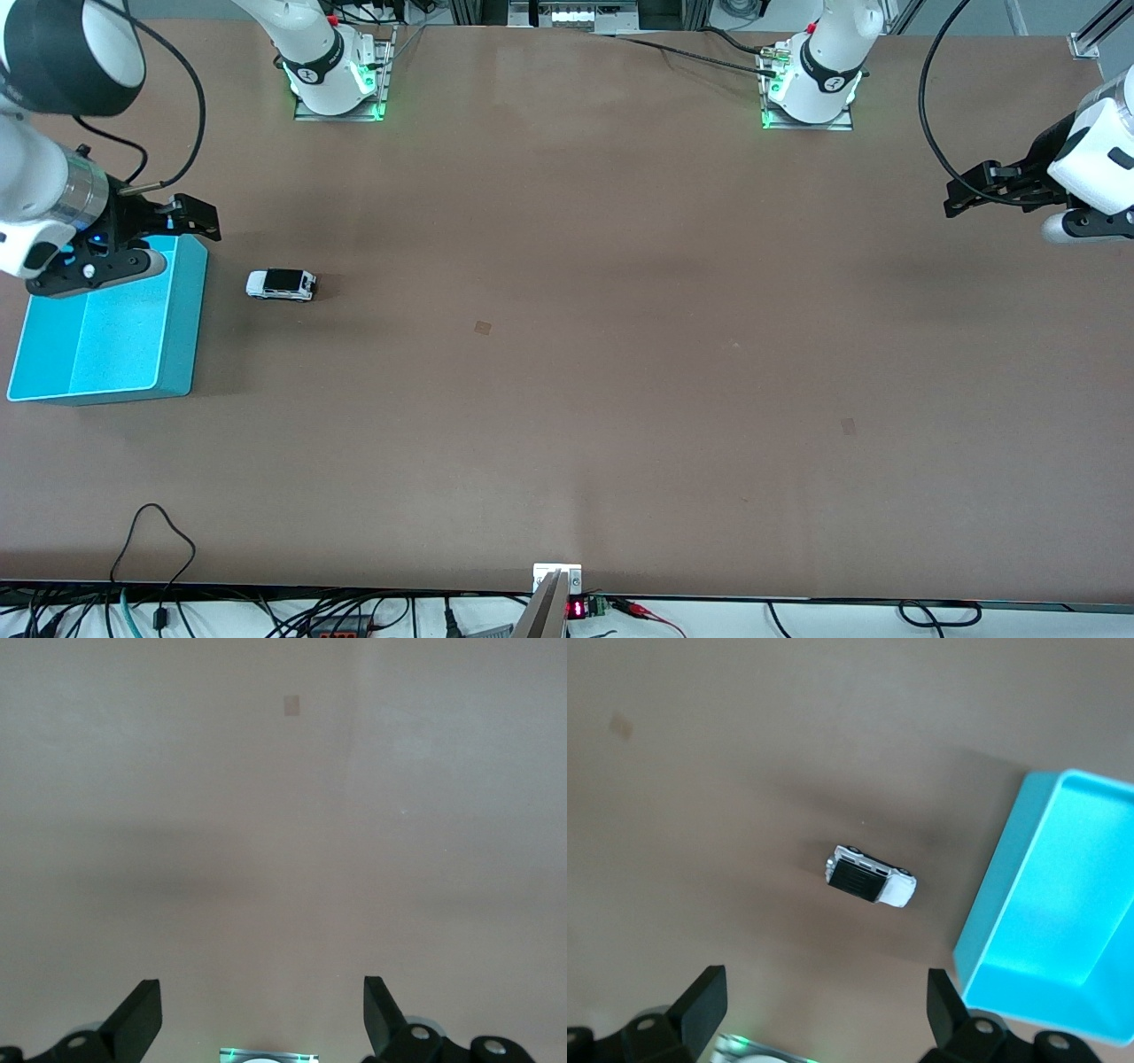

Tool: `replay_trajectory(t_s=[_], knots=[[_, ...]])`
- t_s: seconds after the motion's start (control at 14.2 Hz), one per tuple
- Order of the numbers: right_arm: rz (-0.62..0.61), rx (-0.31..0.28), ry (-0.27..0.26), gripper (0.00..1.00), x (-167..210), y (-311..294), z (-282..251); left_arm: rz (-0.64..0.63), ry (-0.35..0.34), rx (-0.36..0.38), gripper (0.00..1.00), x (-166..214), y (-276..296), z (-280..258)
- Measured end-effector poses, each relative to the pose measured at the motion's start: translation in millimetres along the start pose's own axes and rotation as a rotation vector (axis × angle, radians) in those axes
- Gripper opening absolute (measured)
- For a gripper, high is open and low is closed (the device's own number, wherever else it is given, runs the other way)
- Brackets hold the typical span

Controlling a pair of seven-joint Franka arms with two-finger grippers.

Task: Wind and store white jeep toy
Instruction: 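Move the right gripper to the jeep beside the bin and grasp it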

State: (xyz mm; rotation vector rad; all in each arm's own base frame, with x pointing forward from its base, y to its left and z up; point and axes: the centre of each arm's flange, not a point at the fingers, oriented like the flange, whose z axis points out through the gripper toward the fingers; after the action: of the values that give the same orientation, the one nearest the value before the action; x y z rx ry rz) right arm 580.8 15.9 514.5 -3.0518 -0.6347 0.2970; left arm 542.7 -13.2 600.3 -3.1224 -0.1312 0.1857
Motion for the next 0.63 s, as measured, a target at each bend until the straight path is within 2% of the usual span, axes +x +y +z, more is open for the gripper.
replay_trajectory(t_s=[0.21, 0.35, 0.63], knots=[[-0.29, 0.004, 0.01, 1.0, 4, 31, 31, 0.005, 0.001, 0.001, 1.0, 0, 3, 0], [-0.458, 0.0, 0.019, 1.0, 8, 43, 71, 0.008, 0.005, 0.001, 1.0, -1, 4, -2], [-0.662, -0.018, 0.038, 1.0, 6, 35, 158, 0.008, 0.002, 0.001, 1.0, 1, 4, -1]])
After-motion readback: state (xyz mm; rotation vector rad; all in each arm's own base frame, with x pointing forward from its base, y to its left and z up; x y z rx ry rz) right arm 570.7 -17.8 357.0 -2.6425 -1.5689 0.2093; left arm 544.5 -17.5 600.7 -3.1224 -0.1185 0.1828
